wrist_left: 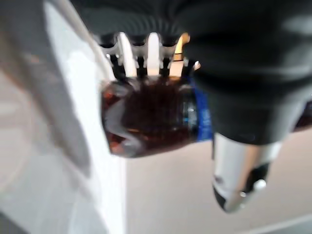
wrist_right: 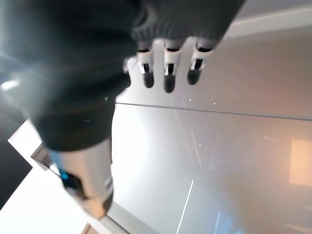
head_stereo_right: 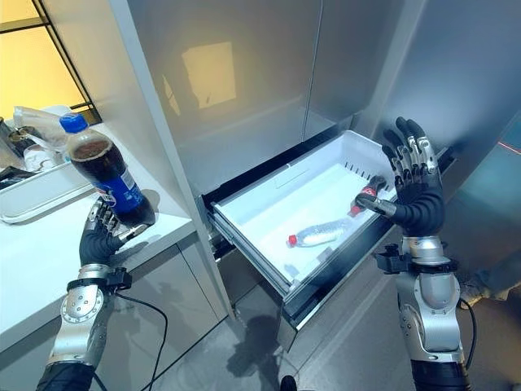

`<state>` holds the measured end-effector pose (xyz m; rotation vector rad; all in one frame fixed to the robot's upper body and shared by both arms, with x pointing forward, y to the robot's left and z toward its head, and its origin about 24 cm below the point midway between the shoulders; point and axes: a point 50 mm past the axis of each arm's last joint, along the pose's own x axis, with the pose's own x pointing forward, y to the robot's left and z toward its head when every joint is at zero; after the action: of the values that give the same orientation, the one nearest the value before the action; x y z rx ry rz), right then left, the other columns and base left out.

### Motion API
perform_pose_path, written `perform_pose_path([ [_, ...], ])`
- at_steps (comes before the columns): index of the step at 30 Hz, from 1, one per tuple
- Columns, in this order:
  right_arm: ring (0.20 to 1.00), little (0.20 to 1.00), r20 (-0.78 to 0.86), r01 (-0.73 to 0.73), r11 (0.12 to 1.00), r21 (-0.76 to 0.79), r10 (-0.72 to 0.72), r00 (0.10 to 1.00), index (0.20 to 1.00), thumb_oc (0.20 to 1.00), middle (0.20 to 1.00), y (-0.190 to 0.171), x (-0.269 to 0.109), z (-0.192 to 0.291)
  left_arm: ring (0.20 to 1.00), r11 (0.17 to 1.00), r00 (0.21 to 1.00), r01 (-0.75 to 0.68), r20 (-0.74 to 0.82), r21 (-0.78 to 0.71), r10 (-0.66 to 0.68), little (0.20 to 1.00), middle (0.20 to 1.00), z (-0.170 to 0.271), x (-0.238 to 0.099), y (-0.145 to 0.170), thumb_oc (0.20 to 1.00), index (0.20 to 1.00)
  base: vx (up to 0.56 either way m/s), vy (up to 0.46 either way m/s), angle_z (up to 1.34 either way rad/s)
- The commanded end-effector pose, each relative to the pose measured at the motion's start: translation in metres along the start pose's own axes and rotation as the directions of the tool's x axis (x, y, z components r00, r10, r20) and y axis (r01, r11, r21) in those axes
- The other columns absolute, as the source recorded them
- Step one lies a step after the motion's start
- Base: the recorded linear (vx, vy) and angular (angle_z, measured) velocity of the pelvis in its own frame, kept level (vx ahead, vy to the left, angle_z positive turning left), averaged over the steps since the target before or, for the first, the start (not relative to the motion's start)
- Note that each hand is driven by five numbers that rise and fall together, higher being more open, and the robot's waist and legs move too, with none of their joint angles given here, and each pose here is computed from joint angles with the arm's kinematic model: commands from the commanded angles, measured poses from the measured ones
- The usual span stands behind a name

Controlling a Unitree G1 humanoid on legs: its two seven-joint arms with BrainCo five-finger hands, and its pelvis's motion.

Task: Take the drinks into the refrigerator

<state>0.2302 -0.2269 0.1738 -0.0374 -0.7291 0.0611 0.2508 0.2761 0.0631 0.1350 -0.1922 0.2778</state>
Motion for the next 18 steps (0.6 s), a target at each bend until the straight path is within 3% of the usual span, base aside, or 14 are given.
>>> perform_pose_path([
  [1,1.000,1.000,0.148,-0.015,1.000,0.010,0.014,0.989,1.000,1.000,1.000,-0.001,0.010,0.027,1.000,0.995,0.997,-0.008,0.082,0.100,-0.001,1.000,1.000,0.016,0.025,0.001,1.000,1.000,0.06,0.007,-0.07],
  [7,1.000,1.000,0.140,-0.021,1.000,0.022,0.018,0.990,1.000,1.000,1.000,0.000,0.008,0.027,1.000,0.991,0.999,-0.036,0.032,0.131,0.032,1.000,1.000,0.006,0.028,0.003,1.000,1.000,0.01,0.002,-0.02],
  [18,1.000,1.000,0.114,-0.068,0.996,0.053,0.062,0.992,1.000,1.000,1.000,0.007,0.008,0.022,1.000,0.984,0.996,-0.019,0.090,0.177,0.003,1.000,1.000,0.024,0.050,-0.005,1.000,1.000,0.00,0.000,-0.02],
])
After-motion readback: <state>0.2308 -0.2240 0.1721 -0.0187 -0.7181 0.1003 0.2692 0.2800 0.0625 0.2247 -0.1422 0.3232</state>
